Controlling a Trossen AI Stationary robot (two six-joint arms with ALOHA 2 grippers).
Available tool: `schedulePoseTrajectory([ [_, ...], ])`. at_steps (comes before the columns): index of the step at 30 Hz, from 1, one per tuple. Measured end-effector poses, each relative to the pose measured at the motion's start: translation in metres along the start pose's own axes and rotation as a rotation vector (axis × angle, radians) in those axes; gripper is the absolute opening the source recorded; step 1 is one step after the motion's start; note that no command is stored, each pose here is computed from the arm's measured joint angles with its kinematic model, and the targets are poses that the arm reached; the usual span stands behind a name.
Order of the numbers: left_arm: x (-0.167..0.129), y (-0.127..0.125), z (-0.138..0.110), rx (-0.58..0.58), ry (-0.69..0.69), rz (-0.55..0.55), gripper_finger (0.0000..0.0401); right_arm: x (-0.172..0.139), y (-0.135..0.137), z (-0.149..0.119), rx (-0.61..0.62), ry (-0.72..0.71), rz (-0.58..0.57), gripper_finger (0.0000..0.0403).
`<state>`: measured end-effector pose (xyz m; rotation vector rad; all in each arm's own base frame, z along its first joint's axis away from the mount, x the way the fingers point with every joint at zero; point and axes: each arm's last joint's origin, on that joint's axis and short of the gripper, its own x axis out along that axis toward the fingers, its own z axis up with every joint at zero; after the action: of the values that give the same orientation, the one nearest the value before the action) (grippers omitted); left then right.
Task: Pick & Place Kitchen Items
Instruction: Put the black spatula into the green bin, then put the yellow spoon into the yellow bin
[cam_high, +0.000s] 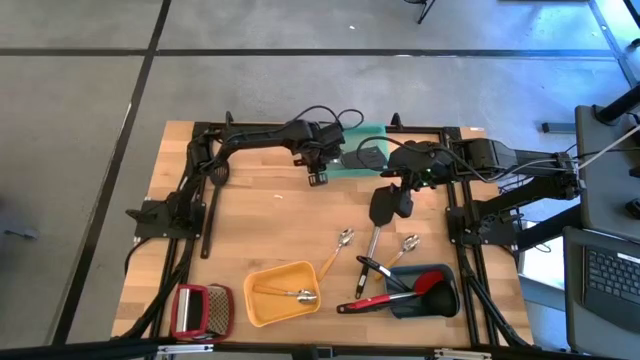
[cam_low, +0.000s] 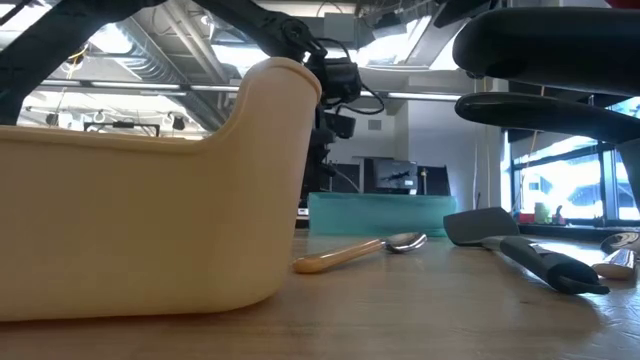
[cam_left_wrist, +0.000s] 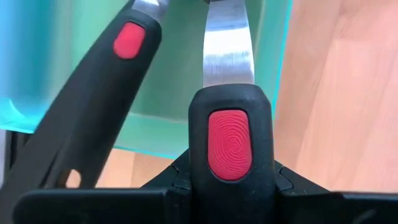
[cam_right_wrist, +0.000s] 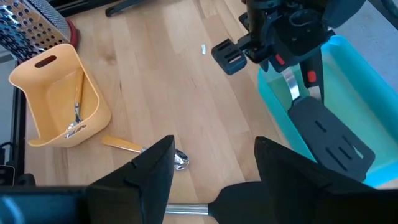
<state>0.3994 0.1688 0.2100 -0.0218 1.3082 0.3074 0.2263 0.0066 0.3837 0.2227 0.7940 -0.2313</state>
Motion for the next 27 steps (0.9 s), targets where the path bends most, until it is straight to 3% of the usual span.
schedulePoseTrajectory([
  [5,0.0001,0.0033,0.0008,0.005,-0.002,0.067,0.0102,0.0,0.0003,0.001,0.002,-0.011,0.004,0.0224],
  [12,0.0005,0.0063,-0.0004,0.004,0.003,0.054,0.0153,0.0,0.0006,0.0017,0.003,-0.017,0.005,0.0224],
  [27,-0.0018,0.0064,0.0033,-0.006,-0.03,0.037,0.0161,-0.0001,0.0013,0.0041,0.006,-0.042,0.013,0.0224],
])
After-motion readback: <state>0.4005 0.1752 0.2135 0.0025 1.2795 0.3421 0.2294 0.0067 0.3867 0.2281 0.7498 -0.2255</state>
